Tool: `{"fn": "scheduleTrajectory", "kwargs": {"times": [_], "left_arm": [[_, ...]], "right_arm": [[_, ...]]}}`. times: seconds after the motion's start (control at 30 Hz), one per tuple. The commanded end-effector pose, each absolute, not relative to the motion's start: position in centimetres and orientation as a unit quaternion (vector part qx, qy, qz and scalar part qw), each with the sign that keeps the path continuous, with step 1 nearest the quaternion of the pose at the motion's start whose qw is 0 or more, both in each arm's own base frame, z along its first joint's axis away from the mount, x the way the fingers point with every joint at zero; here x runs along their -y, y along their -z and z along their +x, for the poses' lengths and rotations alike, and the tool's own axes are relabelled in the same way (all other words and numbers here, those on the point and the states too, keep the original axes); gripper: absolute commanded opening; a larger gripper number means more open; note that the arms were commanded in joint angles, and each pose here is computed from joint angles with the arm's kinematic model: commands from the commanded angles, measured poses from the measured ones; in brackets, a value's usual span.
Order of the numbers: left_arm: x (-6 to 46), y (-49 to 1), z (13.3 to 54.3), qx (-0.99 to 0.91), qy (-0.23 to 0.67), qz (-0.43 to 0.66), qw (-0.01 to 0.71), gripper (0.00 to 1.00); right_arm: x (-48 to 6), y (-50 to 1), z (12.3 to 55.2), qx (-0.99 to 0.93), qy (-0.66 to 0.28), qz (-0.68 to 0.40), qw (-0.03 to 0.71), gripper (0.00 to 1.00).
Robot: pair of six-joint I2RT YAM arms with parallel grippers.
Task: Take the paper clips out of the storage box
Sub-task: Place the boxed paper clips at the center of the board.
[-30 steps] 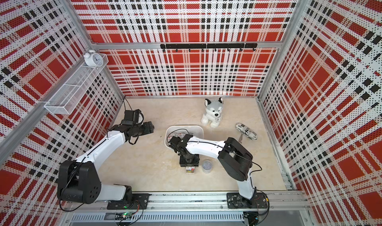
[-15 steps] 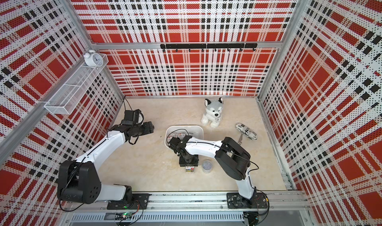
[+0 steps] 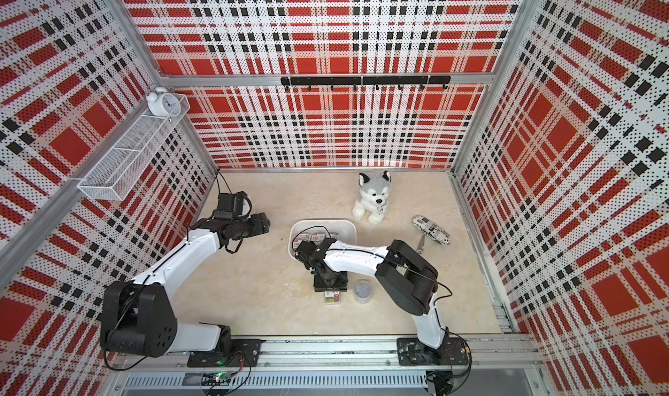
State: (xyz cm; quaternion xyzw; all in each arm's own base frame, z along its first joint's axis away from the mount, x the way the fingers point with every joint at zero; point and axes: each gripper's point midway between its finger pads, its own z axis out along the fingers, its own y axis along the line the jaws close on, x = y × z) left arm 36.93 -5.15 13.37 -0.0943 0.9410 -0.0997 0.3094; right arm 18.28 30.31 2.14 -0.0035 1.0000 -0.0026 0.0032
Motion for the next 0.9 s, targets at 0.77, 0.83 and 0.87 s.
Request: {"fn": "scheduleTrajectory", "kwargs": {"times": [0.77, 0.83, 0.87], "left_arm": [[4.7, -14.5, 37.1, -0.936, 0.092, -0.090, 0.328, 0.78], [4.7, -14.4, 37.1, -0.936, 0.091, -0.089, 0.327, 0.78], [4.7, -14.4, 37.1, -0.936, 0.092, -0.089, 0.327, 0.78]], "right_arm": [[-29.2, -2.3, 16.6, -0.999, 0.037, -0.016, -0.027, 0.74], [-29.3, -2.7, 16.9, -0.999, 0.037, -0.018, -0.021, 0.75], [-29.4, -2.9, 17.0, -0.999, 0.037, -0.020, -0.019, 0.75]]}}
